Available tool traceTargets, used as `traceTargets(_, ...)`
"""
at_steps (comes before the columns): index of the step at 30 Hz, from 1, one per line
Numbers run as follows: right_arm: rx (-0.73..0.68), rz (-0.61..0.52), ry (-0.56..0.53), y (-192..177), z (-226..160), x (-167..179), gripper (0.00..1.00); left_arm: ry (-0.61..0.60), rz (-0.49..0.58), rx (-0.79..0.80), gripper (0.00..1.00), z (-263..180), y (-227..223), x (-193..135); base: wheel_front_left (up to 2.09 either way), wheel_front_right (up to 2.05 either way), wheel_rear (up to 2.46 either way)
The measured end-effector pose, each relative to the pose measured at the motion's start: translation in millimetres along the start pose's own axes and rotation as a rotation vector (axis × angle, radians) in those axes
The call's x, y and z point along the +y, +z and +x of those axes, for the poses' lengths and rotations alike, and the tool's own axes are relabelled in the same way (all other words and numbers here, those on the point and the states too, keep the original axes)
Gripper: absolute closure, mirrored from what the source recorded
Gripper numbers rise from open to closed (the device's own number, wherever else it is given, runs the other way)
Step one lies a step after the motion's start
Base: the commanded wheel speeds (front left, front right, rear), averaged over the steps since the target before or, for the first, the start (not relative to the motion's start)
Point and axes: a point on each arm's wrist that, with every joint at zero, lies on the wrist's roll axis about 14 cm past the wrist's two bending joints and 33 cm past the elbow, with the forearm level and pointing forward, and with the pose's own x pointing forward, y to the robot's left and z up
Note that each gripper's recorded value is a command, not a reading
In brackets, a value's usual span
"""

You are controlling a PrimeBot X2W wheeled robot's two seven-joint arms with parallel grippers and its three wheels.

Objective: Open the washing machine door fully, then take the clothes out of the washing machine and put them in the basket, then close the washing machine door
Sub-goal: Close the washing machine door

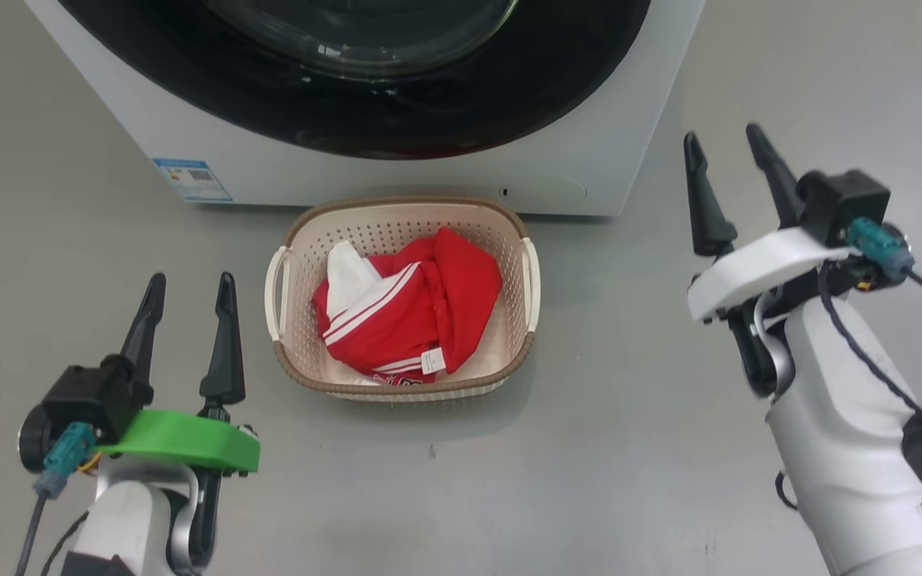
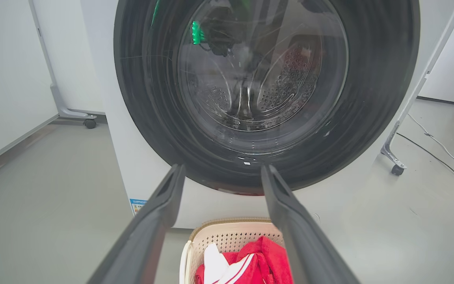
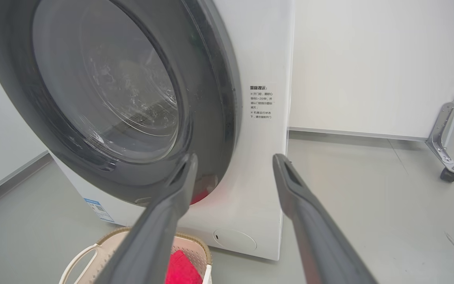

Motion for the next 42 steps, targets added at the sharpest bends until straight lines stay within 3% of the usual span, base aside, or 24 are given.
traceTargets(18, 0.019, 0.01, -0.149, -8.8, -86.5, -22.5, 0.0, -0.062, -0.006, 0.024, 0.0, -29.2, -4.2, -20.8, 0.0, 0.0, 0.0)
traceTargets(42, 0.007, 0.014, -0.195, -9.8, -133.0, -17.1, 0.0, -0.11, 0.016, 0.037, 0.0, -49.7, -6.5, -35.0, 0.0, 0.0, 0.0)
